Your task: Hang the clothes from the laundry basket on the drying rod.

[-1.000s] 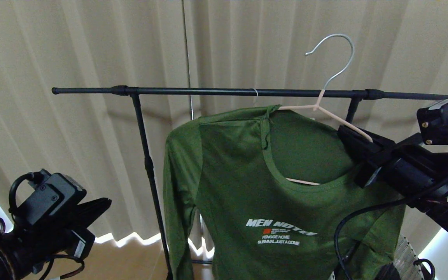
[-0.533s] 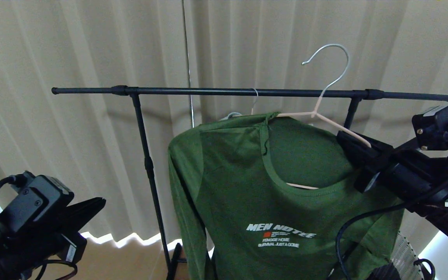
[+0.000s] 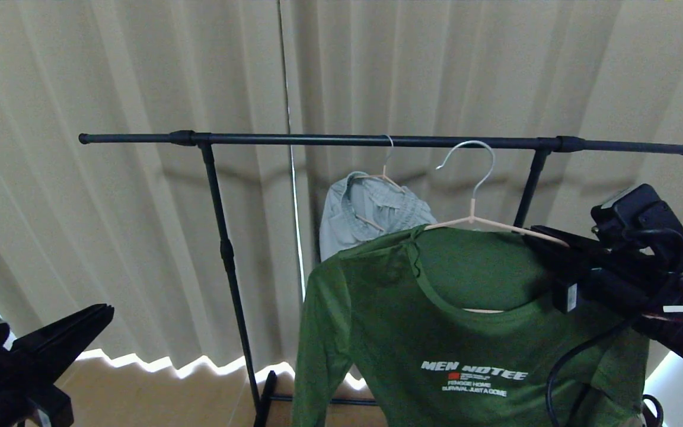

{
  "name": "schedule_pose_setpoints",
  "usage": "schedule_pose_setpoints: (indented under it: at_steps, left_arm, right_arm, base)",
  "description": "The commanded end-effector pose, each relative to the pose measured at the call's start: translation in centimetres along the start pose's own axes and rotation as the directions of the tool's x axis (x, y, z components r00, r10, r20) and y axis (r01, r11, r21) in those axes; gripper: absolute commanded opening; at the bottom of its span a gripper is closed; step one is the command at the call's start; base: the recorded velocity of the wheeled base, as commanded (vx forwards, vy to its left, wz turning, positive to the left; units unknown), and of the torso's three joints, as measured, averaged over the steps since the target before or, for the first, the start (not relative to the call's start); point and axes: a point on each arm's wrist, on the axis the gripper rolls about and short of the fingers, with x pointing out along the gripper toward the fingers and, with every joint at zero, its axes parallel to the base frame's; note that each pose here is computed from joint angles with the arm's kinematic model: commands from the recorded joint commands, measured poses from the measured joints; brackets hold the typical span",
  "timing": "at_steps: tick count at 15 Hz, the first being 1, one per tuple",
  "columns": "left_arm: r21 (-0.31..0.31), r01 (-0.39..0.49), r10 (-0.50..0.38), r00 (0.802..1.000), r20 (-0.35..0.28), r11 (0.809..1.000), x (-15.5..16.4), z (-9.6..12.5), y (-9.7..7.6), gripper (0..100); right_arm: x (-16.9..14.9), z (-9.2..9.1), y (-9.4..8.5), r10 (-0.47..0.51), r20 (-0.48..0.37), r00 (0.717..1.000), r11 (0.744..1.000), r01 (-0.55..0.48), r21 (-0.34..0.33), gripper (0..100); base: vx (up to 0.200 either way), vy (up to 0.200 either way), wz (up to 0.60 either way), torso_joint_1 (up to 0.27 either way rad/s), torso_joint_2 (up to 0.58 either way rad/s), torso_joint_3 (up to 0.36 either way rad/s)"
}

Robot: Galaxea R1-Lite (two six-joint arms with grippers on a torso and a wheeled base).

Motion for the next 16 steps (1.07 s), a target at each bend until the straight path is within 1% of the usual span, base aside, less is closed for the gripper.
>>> schedule_pose_setpoints:
  at_steps: [1,2,3,4,5,6,8,10,13,15,16]
  left_arm:
    - [-0.011,-0.08,0.08,0.996,0.043,0.997,-2.0,0.0,0.0,0]
    - [-0.042,-0.17,0.171,0.985,0.02,0.985,-2.8,-0.4,0.2,0]
    - [-0.05,-0.186,0.187,0.982,0.016,0.981,-3.0,-0.5,0.2,0]
    - [-0.118,-0.235,0.236,0.972,-0.007,0.965,-4.1,-1.0,-0.1,0]
    - [-0.148,-0.243,0.242,0.97,-0.024,0.959,-4.8,-1.4,-0.3,0]
    - [-0.178,-0.247,0.243,0.969,-0.045,0.953,-5.7,-1.9,-0.7,0]
    - [-0.212,-0.244,0.236,0.97,-0.062,0.946,-7.4,-2.7,-1.3,0]
    - [-0.214,-0.243,0.237,0.97,-0.057,0.946,-9.4,-3.8,-2.2,0]
    - [-0.216,-0.243,0.24,0.97,-0.042,0.946,-11.4,-4.9,-3.0,0]
    - [-0.217,-0.244,0.244,0.969,-0.03,0.945,-12.1,-5.8,-3.6,0]
    - [-0.218,-0.245,0.243,0.969,-0.038,0.945,-11.9,-6.3,-3.8,0]
  right_arm:
    - [-0.3,-0.2,-1.3,-0.059,-0.009,0.998,0.998,0.059,0.005,0]
    - [-0.5,-0.3,-2.3,-0.106,-0.015,0.994,0.994,0.106,0.008,0]
    - [-0.5,-0.3,-2.6,-0.118,-0.016,0.993,0.993,0.119,0.007,0]
    - [-0.6,-0.6,-3.7,-0.169,-0.028,0.985,0.986,0.169,-0.003,0]
    - [-0.8,-0.6,-3.8,-0.176,-0.031,0.984,0.984,0.175,-0.021,0]
    - [-1.0,-0.6,-3.8,-0.176,-0.03,0.984,0.984,0.176,-0.026,0]
    - [-1.0,-0.5,-3.9,-0.18,-0.023,0.983,0.983,0.18,-0.025,0]
    - [-1.2,-0.5,-3.9,-0.18,-0.023,0.983,0.983,0.18,-0.027,0]
    - [-1.3,-0.5,-3.9,-0.18,-0.023,0.983,0.983,0.18,-0.027,0]
    - [-1.6,-0.6,-3.9,-0.183,-0.024,0.983,0.983,0.183,-0.025,0]
    - [-1.6,-0.8,-3.8,-0.181,-0.033,0.983,0.983,0.181,-0.026,0]
  base:
    - [0.0,0.0,0.0,0.0,0.0,0.0]
    - [0.0,0.0,0.0,0.0,0.0,0.0]
    - [0.0,0.0,0.0,0.0,0.0,0.0]
    - [0.0,0.0,0.0,0.0,0.0,0.0]
    - [0.0,0.0,0.0,0.0,0.0,0.0]
    - [0.0,0.0,0.0,0.0,0.0,0.0]
    - [0.0,0.0,0.0,0.0,0.0,0.0]
    - [0.0,0.0,0.0,0.0,0.0,0.0]
    - [0.0,0.0,0.0,0.0,0.0,0.0]
    - [0.0,0.0,0.0,0.0,0.0,0.0]
    - [0.0,0.0,0.0,0.0,0.0,0.0]
